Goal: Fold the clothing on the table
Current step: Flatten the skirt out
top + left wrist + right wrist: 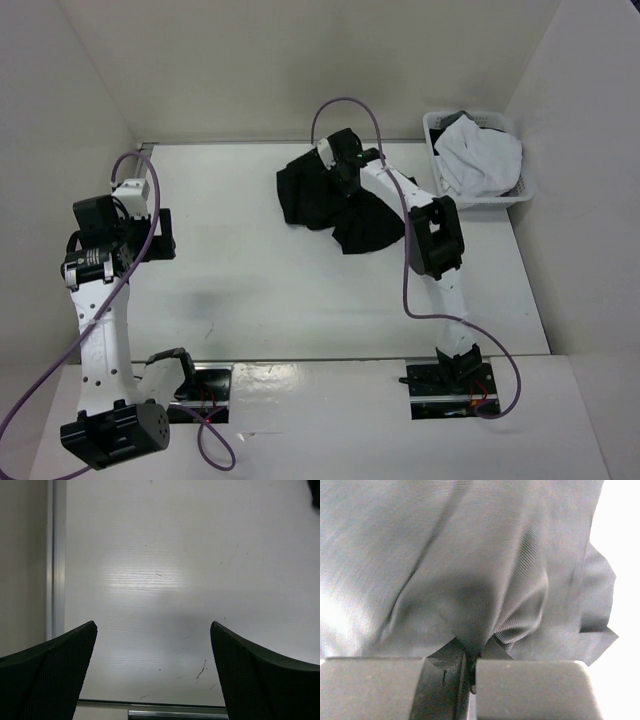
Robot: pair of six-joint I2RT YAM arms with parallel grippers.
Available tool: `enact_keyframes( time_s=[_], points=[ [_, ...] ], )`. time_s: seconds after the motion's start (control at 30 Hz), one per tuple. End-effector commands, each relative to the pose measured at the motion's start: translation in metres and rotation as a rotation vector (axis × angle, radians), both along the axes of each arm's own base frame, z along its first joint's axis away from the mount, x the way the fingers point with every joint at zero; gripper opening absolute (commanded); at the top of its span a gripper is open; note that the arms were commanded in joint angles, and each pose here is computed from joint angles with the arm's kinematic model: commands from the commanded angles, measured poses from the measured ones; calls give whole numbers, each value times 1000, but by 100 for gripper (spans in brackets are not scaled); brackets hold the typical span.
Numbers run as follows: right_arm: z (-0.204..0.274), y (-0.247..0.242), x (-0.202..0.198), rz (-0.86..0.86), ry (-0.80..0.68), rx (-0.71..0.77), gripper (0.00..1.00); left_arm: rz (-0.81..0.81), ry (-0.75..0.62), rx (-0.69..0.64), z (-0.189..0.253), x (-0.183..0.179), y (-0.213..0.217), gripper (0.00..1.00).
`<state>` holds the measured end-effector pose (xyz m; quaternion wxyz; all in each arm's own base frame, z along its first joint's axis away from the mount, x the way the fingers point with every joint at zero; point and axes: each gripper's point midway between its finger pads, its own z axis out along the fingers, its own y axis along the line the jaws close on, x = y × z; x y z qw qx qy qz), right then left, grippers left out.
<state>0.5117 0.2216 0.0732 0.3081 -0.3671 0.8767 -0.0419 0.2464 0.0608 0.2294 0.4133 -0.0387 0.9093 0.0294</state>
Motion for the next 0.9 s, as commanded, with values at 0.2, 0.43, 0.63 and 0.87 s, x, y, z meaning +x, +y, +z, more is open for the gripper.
enact_keyframes(
  time_s=[0.2, 0.43, 0.63, 0.87],
  points=[
    [94, 82, -90, 279, -89, 58, 29, -9, -50, -8, 9, 3, -3, 100],
    [81, 115, -176, 512, 39, 42, 62, -16, -43, -17, 6, 3, -4, 100],
    [62, 106, -210, 576, 138, 44, 89, -36, -46, -21, 6, 4, -7, 100],
    [114, 27, -126, 223, 7, 252, 92, -89, -39, -23, 4, 7, -16, 100]
  ],
)
